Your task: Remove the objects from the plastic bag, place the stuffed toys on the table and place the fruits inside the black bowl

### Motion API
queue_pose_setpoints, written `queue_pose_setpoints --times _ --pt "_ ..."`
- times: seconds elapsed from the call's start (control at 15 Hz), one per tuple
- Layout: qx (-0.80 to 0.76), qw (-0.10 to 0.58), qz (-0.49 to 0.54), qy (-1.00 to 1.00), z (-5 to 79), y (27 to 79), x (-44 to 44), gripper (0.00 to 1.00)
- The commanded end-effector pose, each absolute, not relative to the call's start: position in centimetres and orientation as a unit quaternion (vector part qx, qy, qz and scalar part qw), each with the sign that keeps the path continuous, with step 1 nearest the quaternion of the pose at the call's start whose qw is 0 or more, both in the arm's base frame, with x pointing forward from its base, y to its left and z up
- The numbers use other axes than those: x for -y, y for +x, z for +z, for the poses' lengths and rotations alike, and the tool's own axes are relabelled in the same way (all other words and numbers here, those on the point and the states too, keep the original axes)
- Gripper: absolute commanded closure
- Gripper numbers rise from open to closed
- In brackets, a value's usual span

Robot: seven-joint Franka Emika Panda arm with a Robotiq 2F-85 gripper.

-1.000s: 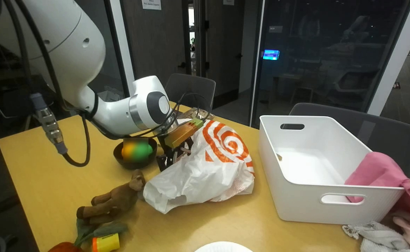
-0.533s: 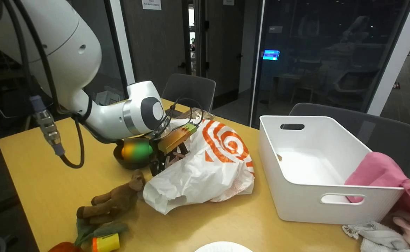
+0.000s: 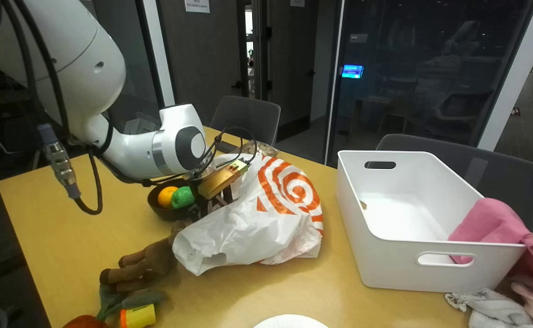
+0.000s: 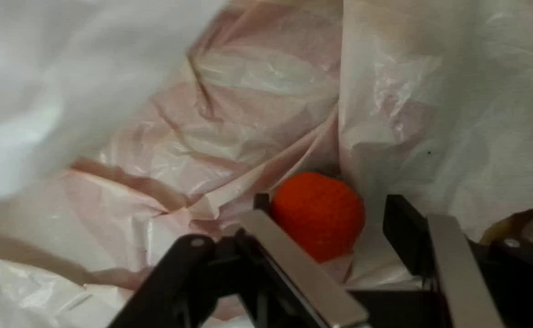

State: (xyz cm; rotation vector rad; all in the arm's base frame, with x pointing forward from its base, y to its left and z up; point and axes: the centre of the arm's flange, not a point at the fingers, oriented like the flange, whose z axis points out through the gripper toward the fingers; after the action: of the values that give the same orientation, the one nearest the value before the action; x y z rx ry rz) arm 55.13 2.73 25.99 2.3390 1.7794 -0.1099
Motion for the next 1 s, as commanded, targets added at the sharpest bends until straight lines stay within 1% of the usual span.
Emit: queue_pose_setpoints --times 0.0,0.07,0.13,0.27,0.67,0.8,0.93 --pt "-0.603 0.104 -0.022 0.791 27.1 55.0 -2.2 0.64" --pt "-0.601 0.109 -0.023 0.792 27.3 55.1 -2.1 0.71" --pt "-0.599 0.112 -0.023 0.793 27.7 55.1 -2.0 0.76" --pt "-0.593 0.128 -0.017 0.795 29.6 55.0 -1.7 0.76" --pt "-0.597 0.201 0.058 0.774 37.5 54.5 -2.1 0.76" --pt "-0.601 0.186 0.063 0.775 38.7 54.0 -2.6 0.76" --pt "-0.615 0.145 0.072 0.772 39.0 53.0 -3.8 0.76"
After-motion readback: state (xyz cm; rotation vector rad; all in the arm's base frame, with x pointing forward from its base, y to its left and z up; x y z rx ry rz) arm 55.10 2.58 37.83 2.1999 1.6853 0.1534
